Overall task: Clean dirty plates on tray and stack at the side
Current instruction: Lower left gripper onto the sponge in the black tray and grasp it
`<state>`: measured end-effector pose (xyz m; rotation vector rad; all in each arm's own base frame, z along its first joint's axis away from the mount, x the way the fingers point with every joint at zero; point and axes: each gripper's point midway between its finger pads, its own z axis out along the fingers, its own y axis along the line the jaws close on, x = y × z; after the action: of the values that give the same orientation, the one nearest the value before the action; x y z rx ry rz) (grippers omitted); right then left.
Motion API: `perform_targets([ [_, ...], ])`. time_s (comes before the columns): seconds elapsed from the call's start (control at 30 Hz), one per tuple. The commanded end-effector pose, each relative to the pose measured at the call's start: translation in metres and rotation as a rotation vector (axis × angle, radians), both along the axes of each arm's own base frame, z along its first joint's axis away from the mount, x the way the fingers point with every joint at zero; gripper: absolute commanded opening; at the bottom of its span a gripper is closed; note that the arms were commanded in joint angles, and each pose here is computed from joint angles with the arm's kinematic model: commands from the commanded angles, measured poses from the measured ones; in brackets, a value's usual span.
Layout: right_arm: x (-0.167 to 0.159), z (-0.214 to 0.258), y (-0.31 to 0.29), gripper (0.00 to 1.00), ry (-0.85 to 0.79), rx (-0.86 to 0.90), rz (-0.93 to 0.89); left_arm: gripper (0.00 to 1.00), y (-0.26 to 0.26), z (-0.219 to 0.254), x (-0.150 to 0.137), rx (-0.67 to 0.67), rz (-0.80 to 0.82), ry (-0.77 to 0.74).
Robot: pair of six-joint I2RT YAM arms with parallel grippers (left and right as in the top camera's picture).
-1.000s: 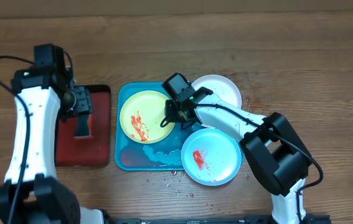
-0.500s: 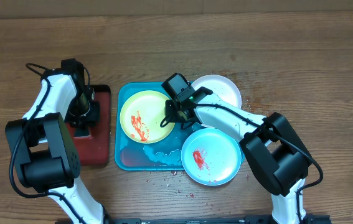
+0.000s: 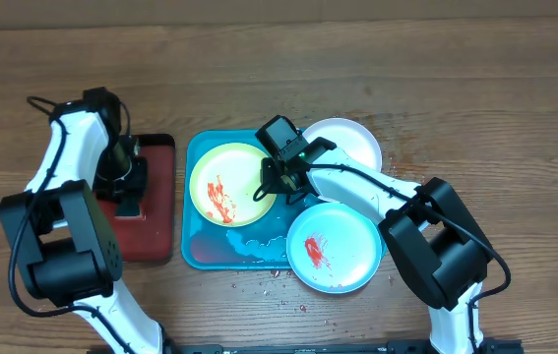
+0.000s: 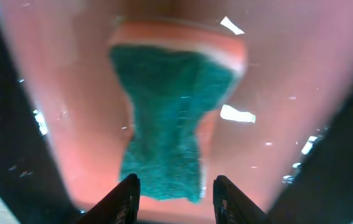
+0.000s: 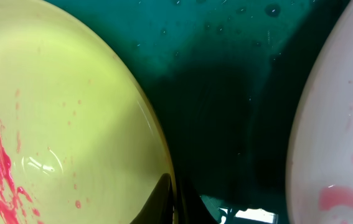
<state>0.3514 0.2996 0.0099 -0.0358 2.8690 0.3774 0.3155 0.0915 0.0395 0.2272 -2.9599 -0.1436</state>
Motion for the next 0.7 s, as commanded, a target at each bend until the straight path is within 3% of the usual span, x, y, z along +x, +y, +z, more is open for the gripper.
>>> perform_targets([
  [0.0, 0.002, -0.009, -0.007, 0.04, 0.001, -0.043, -0.009, 0.40, 0.006, 0.012, 0.008, -0.023, -0.002, -0.062],
  [0.2, 0.002, -0.009, -0.007, 0.04, 0.001, -0.044, -0.009, 0.34, 0.007, 0.002, 0.021, -0.028, -0.061, -0.110],
  [0.5, 0.001, -0.010, -0.008, 0.04, 0.004, -0.046, -0.009, 0.28, 0.001, -0.016, 0.018, -0.060, -0.085, -0.121],
  [0.67, 0.000, -0.011, -0.009, 0.04, 0.008, -0.049, -0.009, 0.16, -0.003, -0.029, 0.011, -0.070, -0.064, -0.114],
])
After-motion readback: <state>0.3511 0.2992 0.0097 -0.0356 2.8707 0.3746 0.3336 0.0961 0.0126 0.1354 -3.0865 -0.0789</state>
